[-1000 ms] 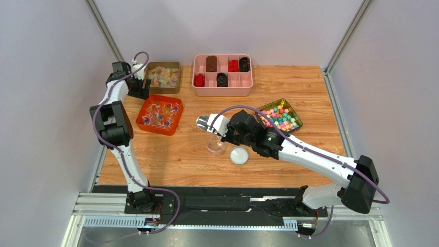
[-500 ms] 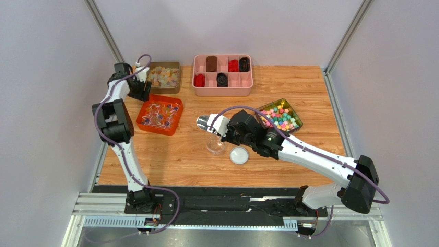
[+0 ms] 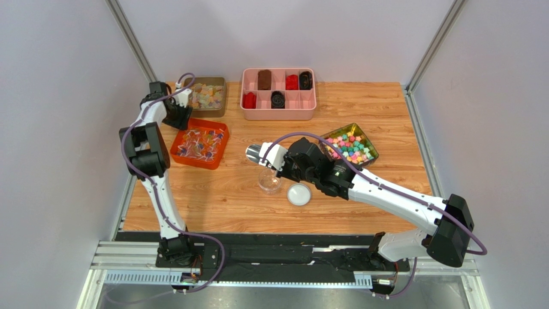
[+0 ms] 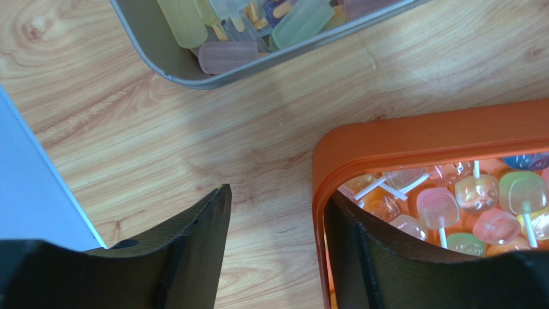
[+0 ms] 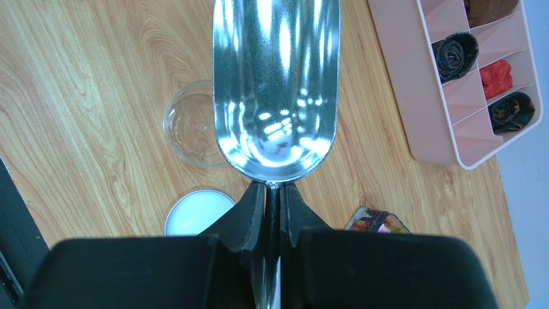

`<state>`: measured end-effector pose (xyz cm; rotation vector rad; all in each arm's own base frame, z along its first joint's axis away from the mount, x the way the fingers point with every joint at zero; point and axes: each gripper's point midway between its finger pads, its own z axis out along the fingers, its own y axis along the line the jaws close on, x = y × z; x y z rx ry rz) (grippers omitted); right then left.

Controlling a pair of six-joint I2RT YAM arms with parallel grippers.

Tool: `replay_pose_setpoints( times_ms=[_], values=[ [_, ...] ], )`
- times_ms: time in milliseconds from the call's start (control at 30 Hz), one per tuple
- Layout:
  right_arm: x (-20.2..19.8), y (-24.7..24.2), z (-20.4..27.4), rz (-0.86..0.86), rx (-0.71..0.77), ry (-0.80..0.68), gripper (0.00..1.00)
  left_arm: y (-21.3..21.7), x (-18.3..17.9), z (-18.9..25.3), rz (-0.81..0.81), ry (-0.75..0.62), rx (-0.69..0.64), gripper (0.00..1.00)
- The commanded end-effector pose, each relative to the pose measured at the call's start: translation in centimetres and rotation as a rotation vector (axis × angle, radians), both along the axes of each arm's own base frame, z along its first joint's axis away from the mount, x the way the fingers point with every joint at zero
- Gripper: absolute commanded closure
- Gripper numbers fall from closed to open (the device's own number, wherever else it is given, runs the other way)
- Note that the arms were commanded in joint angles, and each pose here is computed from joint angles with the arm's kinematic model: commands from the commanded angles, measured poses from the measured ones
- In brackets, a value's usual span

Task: Pack the candies
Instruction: Pick up the storage box at the center of the board.

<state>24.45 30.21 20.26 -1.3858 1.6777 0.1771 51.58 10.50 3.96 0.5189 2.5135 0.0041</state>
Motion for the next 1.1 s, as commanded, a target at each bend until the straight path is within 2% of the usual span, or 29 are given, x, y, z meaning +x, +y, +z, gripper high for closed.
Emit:
replay_pose_setpoints(
  times_ms=[0, 67, 100, 200, 300, 467, 500, 567, 1067],
  values=[
    [0.5, 0.6, 1.7, 0.007, 0.059, -0.047, 1.00, 0.0, 1.2, 0.7, -0.014, -0.026, 0.034, 0.43],
    [0.5, 0.7, 1.7, 0.008, 0.058, -0.045, 1.00, 0.0, 1.4, 0.7, -0.011, -0.027, 0.038, 0.49],
    [0.5, 0.7, 1.6, 0.008, 0.057, -0.044, 1.00, 0.0, 1.3, 0.3, -0.010, -0.017, 0.041, 0.57],
    [0.4, 0.8, 1.5, 0.012, 0.053, -0.044, 1.00, 0.1, 1.3, -0.1, -0.012, -0.008, 0.055, 0.66],
    [0.5, 0.8, 1.5, 0.011, 0.051, -0.042, 1.00, -0.2, 1.3, 0.0, -0.019, -0.006, 0.043, 0.69],
    [0.5, 0.9, 1.6, 0.011, 0.046, -0.040, 1.00, -0.8, 0.7, -0.2, -0.030, 0.012, 0.023, 0.83],
    [0.4, 1.0, 1.6, 0.014, 0.044, -0.038, 1.00, -0.9, 0.6, -0.1, -0.030, 0.013, 0.019, 0.91],
    [0.4, 1.0, 1.9, 0.015, 0.047, -0.039, 1.00, -1.1, 0.1, -0.3, -0.031, 0.023, 0.003, 1.00],
    [0.1, 0.7, 3.9, 0.038, 0.027, -0.038, 1.00, -2.6, -5.3, 2.5, 0.022, 0.054, -0.052, 1.00]
  ],
)
